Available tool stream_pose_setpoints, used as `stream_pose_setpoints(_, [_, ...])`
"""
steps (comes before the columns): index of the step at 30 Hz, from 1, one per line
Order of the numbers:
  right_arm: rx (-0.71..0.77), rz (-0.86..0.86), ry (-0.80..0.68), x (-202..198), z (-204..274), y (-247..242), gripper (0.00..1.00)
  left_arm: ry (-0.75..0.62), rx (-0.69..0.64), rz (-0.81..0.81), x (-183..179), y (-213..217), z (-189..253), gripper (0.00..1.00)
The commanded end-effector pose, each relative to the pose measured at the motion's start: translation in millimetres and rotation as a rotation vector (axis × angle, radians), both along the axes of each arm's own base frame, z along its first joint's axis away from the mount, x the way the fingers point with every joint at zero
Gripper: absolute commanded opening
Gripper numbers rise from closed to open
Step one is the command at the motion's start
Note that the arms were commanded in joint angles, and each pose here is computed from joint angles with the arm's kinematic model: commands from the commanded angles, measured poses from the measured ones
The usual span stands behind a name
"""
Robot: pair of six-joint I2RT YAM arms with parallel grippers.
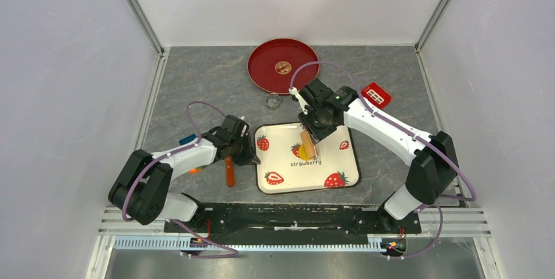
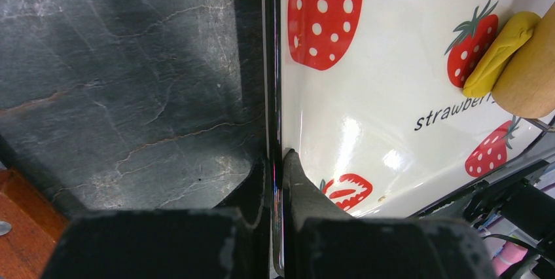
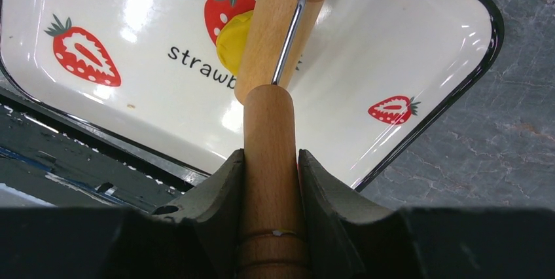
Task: Roll out the dumpling wrappers from the dough
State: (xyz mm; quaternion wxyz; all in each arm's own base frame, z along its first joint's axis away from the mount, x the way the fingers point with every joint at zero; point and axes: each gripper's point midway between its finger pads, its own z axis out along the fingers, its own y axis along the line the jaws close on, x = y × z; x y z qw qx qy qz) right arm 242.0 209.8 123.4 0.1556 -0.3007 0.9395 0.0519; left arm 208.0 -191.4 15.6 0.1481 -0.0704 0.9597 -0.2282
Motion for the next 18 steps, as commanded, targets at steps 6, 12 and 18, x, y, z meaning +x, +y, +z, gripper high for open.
stream_pose_setpoints(6, [0.251,0.027,-0.116,37,82,44,0.0,0.051,0.159,0.033,-14,29,-24,0.02])
stream_pose_setpoints(12, [0.416,0.01,-0.117,46,117,52,0.0,0.051,0.159,0.032,-14,29,-25,0.02])
stream_pose_setpoints(18, [0.258,-0.018,-0.007,31,75,28,0.0,0.05,0.159,0.032,-14,29,-24,0.02])
